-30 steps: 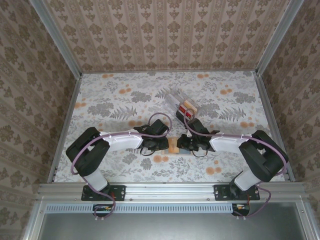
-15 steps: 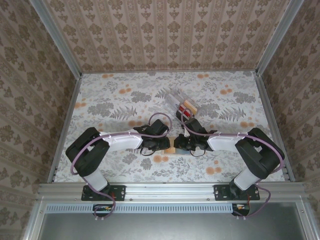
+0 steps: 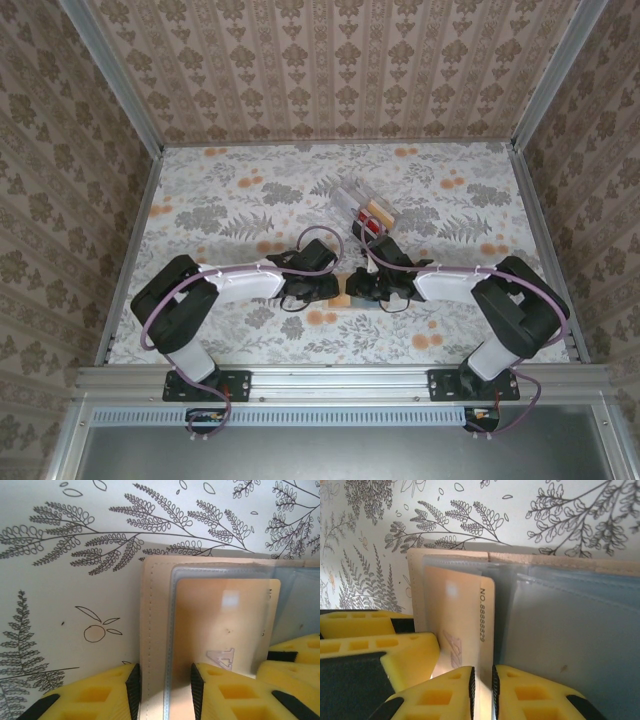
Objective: Put the credit cards into the card holder
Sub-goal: Insert the credit card into the card slot.
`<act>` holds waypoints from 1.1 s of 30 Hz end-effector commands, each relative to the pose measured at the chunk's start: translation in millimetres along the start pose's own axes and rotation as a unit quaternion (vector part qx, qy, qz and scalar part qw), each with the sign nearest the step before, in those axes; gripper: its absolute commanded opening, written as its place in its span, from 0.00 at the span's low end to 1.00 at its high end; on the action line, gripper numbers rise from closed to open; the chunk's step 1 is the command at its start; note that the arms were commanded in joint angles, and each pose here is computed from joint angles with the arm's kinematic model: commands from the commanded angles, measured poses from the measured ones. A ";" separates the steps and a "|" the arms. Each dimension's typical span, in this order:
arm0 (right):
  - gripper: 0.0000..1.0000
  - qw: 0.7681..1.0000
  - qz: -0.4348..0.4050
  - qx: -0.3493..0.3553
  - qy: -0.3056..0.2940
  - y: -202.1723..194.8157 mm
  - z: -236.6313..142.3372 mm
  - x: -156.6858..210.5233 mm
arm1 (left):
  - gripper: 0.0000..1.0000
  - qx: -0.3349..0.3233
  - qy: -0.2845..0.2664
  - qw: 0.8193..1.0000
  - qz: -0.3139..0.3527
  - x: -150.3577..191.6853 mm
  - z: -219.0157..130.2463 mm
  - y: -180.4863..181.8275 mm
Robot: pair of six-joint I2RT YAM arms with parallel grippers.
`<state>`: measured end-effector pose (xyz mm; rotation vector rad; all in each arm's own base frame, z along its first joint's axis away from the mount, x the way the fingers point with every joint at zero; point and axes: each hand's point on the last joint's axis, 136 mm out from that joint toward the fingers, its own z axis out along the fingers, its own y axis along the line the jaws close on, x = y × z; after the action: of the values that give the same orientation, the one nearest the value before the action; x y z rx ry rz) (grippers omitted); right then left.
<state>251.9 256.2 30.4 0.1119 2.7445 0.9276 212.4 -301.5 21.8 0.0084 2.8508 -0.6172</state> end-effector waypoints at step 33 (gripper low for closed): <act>0.18 0.998 -0.050 0.024 -0.007 26.2 -23.7 -10.7 | 0.33 -0.043 0.033 0.999 -0.002 17.9 14.7 22.3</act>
<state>255.9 234.1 57.1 0.0435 2.7476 0.6842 212.5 -300.5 19.9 0.0072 2.8554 -0.6047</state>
